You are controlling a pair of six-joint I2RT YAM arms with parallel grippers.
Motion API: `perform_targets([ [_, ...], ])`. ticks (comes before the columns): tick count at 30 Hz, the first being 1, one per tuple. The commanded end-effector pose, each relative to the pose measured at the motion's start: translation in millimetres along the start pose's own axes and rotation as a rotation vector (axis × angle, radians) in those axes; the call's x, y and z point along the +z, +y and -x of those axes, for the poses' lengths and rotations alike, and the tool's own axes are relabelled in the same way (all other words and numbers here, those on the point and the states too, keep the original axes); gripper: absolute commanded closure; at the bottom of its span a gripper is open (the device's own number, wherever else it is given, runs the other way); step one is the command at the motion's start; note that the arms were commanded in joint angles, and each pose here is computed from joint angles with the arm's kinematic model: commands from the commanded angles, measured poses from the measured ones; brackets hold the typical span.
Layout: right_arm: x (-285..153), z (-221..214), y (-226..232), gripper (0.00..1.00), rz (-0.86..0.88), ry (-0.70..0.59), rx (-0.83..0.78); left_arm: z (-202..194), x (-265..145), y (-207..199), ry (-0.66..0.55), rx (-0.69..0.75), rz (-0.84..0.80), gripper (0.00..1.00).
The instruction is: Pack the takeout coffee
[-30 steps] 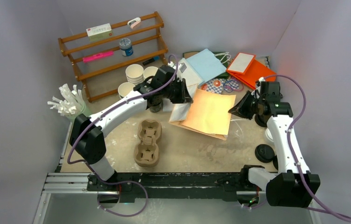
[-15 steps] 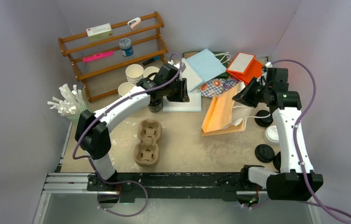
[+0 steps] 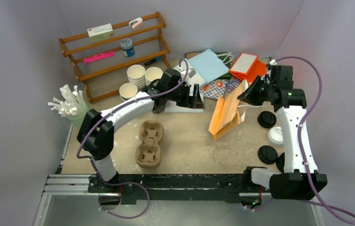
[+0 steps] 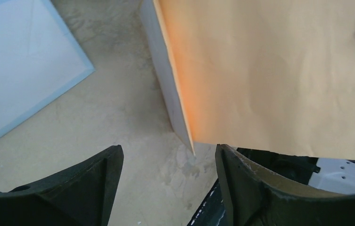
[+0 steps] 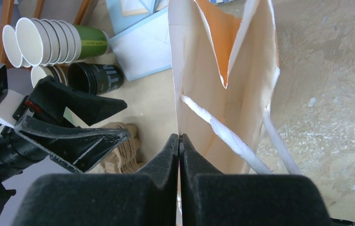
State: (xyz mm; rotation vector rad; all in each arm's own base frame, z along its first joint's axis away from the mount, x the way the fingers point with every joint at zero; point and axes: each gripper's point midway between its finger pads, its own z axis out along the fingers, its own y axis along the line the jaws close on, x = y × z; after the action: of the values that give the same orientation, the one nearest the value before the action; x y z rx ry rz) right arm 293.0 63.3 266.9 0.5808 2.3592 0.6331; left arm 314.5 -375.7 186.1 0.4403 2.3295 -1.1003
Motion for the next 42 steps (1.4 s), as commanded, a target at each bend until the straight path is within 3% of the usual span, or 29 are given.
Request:
perform_targets([
  [1, -6.1, -3.1, 5.7, 1.0, 0.021, 0.008, -0.026, 14.3, 7.6, -39.2, -0.026, 0.042, -0.191, 0.27],
  [10, -5.7, -8.1, 7.6, 1.0, 0.041, 0.021, -0.012, -2.9, 47.6, -22.8, 0.026, -0.011, -0.221, 0.35],
  [19, -3.1, -11.7, 6.9, 1.0, 0.044, 0.037, 0.0, -13.2, 71.7, -31.0, 0.066, -0.012, -0.293, 0.36],
  [23, -4.0, -10.5, 7.8, 1.0, 0.046, 0.031, -0.001, -20.2, 82.4, -29.6, 0.094, -0.022, -0.305, 0.51],
  [29, -4.3, -10.7, 10.6, 1.0, 0.06, 0.033, 0.005, -27.5, 93.9, -21.2, 0.124, -0.036, -0.286, 0.53],
  [31, -4.8, -10.8, 10.6, 1.0, 0.058, 0.032, 0.013, -30.5, 96.7, -19.2, 0.134, -0.04, -0.286, 0.59],
  [37, -17.5, -5.1, 14.3, 1.0, 0.038, 0.02, 0.003, -43.4, 94.5, 5.6, 0.173, -0.074, -0.239, 0.95],
  [39, -25.6, 3.0, 18.4, 1.0, 0.032, -0.005, -0.018, -39.2, 90.0, 11.4, 0.145, -0.078, -0.272, 1.0],
  [42, -40.3, 15.1, 26.7, 1.0, 0.029, -0.045, -0.04, -45.4, 84.1, 25.9, 0.144, -0.073, -0.258, 1.0],
])
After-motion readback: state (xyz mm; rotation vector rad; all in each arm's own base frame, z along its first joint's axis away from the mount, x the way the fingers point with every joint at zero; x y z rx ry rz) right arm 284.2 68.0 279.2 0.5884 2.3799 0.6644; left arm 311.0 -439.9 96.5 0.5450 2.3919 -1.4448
